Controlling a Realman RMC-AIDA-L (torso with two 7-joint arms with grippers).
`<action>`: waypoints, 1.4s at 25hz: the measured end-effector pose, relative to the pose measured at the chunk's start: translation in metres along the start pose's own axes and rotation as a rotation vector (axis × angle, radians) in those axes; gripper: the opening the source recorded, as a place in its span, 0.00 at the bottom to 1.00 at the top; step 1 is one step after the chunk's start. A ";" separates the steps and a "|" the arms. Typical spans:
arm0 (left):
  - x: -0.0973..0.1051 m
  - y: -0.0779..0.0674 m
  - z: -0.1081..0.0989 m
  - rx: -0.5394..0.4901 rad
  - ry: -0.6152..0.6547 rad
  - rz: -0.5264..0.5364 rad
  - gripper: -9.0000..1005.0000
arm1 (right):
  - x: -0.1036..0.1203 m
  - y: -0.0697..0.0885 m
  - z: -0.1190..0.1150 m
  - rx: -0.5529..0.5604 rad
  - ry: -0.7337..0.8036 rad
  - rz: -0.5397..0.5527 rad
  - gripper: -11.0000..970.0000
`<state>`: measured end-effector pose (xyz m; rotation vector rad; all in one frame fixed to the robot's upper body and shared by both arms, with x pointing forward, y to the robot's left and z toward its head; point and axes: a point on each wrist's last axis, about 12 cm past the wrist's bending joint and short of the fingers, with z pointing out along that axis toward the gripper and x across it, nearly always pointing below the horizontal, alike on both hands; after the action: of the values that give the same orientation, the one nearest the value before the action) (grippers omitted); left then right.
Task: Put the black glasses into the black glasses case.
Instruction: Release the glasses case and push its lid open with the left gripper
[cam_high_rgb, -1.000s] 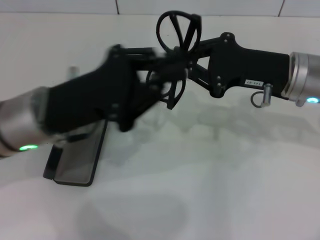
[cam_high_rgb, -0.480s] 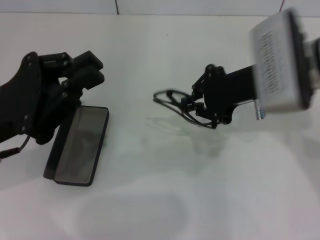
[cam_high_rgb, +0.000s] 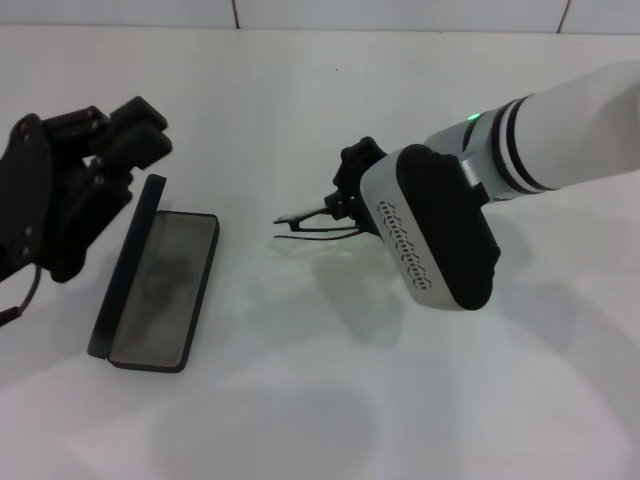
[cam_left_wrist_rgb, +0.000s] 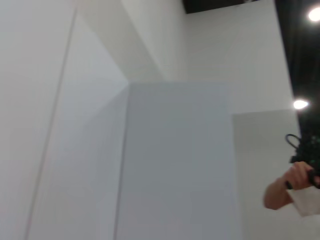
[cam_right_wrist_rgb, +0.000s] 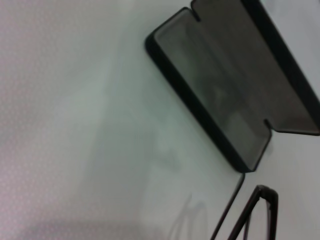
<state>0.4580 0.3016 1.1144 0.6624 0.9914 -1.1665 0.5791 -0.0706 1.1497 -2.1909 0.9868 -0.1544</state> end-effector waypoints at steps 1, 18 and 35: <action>0.001 0.000 -0.002 -0.018 0.005 0.001 0.17 | 0.001 0.000 -0.001 0.014 0.000 0.014 0.10; -0.051 0.070 0.063 -0.243 0.528 -0.073 0.19 | 0.077 0.034 -0.153 0.366 -0.390 0.891 0.10; -0.071 0.047 0.140 -0.790 1.299 -0.112 0.32 | 0.138 0.123 -0.172 0.461 -0.458 1.227 0.10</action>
<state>0.5379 0.2269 1.2363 0.6746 2.4188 -0.2069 0.5362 -0.3183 1.1723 -0.8753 1.6092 0.5978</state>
